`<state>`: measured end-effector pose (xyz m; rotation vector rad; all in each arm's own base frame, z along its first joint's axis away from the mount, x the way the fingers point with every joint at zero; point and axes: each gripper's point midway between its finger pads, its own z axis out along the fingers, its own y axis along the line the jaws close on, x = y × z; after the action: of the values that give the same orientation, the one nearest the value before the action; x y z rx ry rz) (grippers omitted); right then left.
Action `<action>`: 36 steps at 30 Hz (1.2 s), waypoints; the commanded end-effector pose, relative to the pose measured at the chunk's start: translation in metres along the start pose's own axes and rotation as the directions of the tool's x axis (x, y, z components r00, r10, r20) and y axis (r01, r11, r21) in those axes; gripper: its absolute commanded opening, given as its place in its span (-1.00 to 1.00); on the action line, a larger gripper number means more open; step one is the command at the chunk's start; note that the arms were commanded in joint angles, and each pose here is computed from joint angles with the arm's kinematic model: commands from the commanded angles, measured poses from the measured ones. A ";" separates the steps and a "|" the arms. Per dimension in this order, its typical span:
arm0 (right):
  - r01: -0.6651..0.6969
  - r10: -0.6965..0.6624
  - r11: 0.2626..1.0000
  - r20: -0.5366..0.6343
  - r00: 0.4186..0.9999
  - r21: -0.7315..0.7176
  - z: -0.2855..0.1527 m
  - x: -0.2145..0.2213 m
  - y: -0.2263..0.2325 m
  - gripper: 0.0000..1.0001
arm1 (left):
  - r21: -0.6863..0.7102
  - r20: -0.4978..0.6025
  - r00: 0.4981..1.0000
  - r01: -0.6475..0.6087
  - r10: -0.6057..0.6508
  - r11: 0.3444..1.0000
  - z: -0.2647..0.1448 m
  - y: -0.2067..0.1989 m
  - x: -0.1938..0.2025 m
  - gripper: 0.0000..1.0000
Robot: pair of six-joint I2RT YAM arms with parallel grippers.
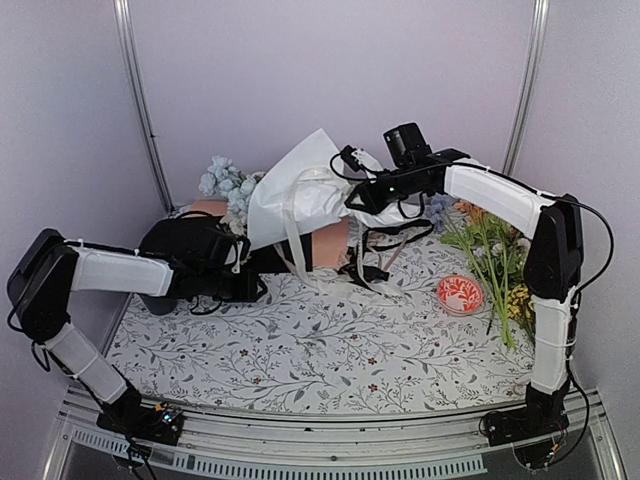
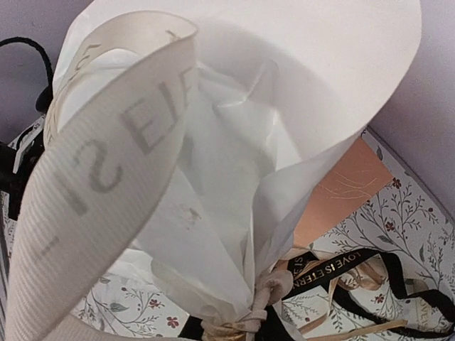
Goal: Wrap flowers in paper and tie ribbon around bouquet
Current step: Pick up the folded bouquet from the corner of the board, then place the folded bouquet at the center of the board.
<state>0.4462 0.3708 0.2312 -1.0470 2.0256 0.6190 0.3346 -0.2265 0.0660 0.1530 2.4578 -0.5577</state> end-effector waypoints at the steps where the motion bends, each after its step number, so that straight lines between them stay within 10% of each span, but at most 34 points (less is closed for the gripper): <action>1: -0.193 0.194 0.981 0.125 0.973 -0.023 -0.036 -0.038 0.046 -0.79 | -0.001 0.070 0.997 0.008 -0.008 1.000 -0.025 0.003 -0.010 -0.09; 15: -0.595 0.574 0.804 0.283 0.768 -0.015 -0.070 0.020 0.142 -1.00 | 0.108 0.151 0.985 0.065 -0.081 0.992 -0.084 -0.007 0.009 -0.09; 26: -0.846 0.857 0.515 0.101 0.506 -0.136 0.045 0.102 0.218 -1.00 | 0.185 0.118 0.993 -0.008 -0.014 0.983 -0.095 -0.048 0.051 -0.22; 30: -0.821 0.835 0.546 0.188 0.517 -0.165 0.038 0.070 0.210 -1.00 | 0.317 0.121 0.984 -0.166 0.134 0.934 -0.098 -0.090 0.074 -0.24; 36: -0.760 0.776 0.620 0.295 0.558 -0.193 -0.015 0.036 0.196 -1.00 | 0.312 0.263 0.901 -0.418 0.345 0.853 -0.087 -0.125 0.078 0.41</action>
<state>0.2518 0.4598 0.1385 0.0343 2.3054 1.0981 0.1877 -0.2836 0.1161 0.5490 2.2131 -0.8677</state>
